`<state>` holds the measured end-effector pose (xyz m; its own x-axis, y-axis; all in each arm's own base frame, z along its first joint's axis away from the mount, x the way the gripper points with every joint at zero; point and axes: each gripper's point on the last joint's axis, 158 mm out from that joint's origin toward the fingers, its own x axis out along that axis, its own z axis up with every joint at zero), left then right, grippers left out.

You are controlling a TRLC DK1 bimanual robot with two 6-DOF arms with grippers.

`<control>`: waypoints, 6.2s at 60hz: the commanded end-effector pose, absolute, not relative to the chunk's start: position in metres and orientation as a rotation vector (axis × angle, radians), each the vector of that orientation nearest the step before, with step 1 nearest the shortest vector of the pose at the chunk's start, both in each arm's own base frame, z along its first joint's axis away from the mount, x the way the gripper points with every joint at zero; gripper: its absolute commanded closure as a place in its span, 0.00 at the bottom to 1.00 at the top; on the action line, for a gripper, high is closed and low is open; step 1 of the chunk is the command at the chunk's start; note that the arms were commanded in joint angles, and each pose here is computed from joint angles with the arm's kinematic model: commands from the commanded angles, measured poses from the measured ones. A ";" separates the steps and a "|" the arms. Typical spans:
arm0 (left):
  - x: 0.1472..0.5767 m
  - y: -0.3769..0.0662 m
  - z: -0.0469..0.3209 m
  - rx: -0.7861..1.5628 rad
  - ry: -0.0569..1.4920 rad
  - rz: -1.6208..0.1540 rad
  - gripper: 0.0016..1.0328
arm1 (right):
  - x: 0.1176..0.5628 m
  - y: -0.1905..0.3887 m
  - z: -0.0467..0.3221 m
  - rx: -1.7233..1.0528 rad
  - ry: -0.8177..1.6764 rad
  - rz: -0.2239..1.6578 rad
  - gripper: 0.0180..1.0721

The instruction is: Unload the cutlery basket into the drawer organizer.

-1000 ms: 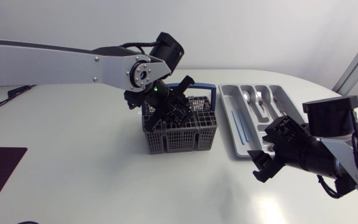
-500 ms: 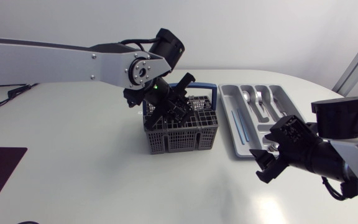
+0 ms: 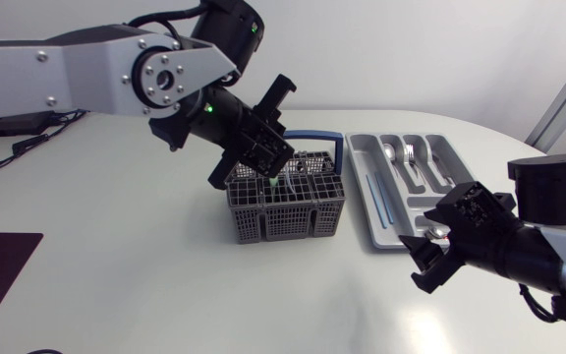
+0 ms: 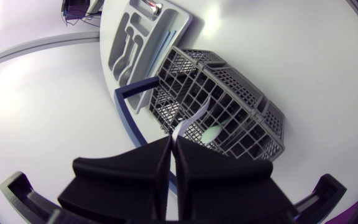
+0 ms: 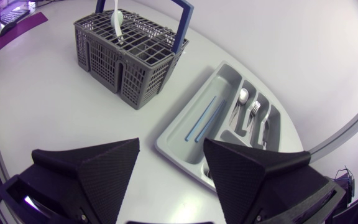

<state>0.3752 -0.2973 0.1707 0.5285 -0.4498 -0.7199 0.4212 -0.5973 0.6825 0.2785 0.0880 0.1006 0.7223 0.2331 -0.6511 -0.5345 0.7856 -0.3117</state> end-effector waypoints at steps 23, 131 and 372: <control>0.333 -0.293 0.228 1.741 -0.098 -1.111 0.97 | 0.267 0.089 0.111 -0.520 0.562 0.452 0.28; 0.313 -0.428 0.215 0.471 0.792 -1.046 0.96 | 0.306 0.134 0.189 -0.865 -0.013 0.364 0.74; 0.354 -0.272 0.148 1.374 0.127 -1.108 0.47 | 0.348 -0.053 -0.006 -0.676 1.120 1.307 0.95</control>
<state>0.3552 -0.2749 0.1613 0.5374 -0.5550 -0.6349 0.6843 -0.1530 0.7130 0.3496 -0.0544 0.0013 -0.0648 0.3982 -0.9150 -0.9561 0.2377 0.1712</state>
